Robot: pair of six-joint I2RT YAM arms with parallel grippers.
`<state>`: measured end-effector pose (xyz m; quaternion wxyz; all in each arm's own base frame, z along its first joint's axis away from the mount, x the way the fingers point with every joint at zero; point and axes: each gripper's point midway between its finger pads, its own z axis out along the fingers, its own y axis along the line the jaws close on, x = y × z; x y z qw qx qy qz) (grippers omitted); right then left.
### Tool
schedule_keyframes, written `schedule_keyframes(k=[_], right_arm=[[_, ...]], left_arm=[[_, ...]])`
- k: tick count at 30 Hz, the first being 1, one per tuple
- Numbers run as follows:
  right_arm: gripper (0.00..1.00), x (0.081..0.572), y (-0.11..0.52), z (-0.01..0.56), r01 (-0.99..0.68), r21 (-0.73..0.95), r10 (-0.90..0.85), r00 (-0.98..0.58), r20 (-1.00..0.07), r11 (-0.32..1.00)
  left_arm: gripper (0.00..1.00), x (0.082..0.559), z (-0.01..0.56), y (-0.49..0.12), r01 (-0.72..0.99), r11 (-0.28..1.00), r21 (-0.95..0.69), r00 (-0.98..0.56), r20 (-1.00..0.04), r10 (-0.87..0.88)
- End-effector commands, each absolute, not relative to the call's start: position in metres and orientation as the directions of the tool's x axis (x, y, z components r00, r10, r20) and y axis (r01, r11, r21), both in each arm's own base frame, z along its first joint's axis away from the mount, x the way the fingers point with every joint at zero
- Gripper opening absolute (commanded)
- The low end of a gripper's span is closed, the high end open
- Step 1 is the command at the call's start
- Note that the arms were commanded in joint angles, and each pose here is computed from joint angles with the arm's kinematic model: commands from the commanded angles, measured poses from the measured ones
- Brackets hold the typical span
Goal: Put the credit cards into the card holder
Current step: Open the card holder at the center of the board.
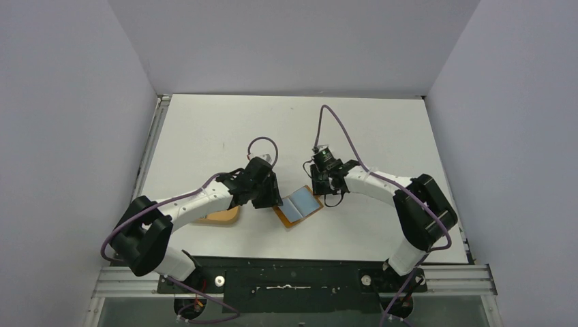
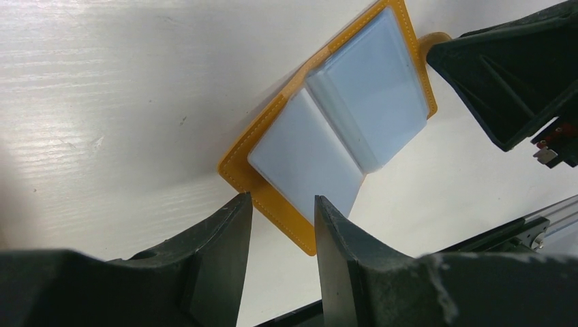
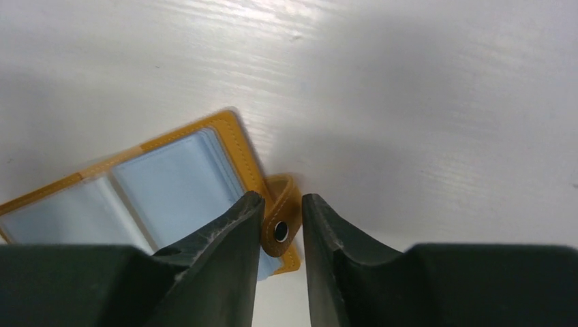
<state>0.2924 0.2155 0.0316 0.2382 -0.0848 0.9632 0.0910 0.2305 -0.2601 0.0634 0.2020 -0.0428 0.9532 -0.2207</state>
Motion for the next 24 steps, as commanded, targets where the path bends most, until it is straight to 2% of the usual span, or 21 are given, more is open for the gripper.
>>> schedule_keyframes(k=[1,4,11,16,18,19,20,22,24], right_arm=[[0.26,0.290,0.188,0.030,-0.129,0.076,-0.075,-0.864,-0.498,0.989],[0.18,0.283,0.172,0.028,-0.081,0.084,-0.028,-0.863,-0.504,0.993],[0.09,0.271,0.153,0.038,-0.001,0.102,0.055,-0.839,-0.542,0.995],[0.09,0.262,0.147,0.034,0.047,0.140,0.116,-0.835,-0.538,0.989],[0.14,0.260,0.147,0.036,0.050,0.154,0.126,-0.833,-0.539,0.987],[0.19,0.260,0.148,0.038,0.049,0.160,0.129,-0.831,-0.541,0.986],[0.25,0.260,0.149,0.042,0.047,0.172,0.134,-0.827,-0.546,0.984],[0.44,0.260,0.150,0.055,0.035,0.191,0.139,-0.816,-0.561,0.981],[0.56,0.260,0.151,0.070,0.020,0.204,0.137,-0.805,-0.577,0.979]], left_arm=[[0.36,0.241,0.087,-0.268,0.059,0.881,-0.469,-0.895,-0.415,-0.162],[0.36,0.242,0.095,-0.272,0.074,0.873,-0.482,-0.893,-0.421,-0.157],[0.36,0.241,0.111,-0.268,0.090,0.872,-0.481,-0.883,-0.444,-0.154],[0.36,0.241,0.117,-0.255,0.075,0.887,-0.456,-0.868,-0.468,-0.167],[0.37,0.239,0.119,-0.246,0.062,0.899,-0.433,-0.859,-0.481,-0.173],[0.37,0.239,0.119,-0.238,0.045,0.908,-0.416,-0.854,-0.488,-0.181],[0.37,0.239,0.120,-0.230,0.026,0.916,-0.401,-0.848,-0.494,-0.192],[0.37,0.239,0.124,-0.211,-0.015,0.924,-0.382,-0.833,-0.506,-0.223],[0.38,0.240,0.131,-0.188,-0.066,0.930,-0.362,-0.814,-0.520,-0.260]])
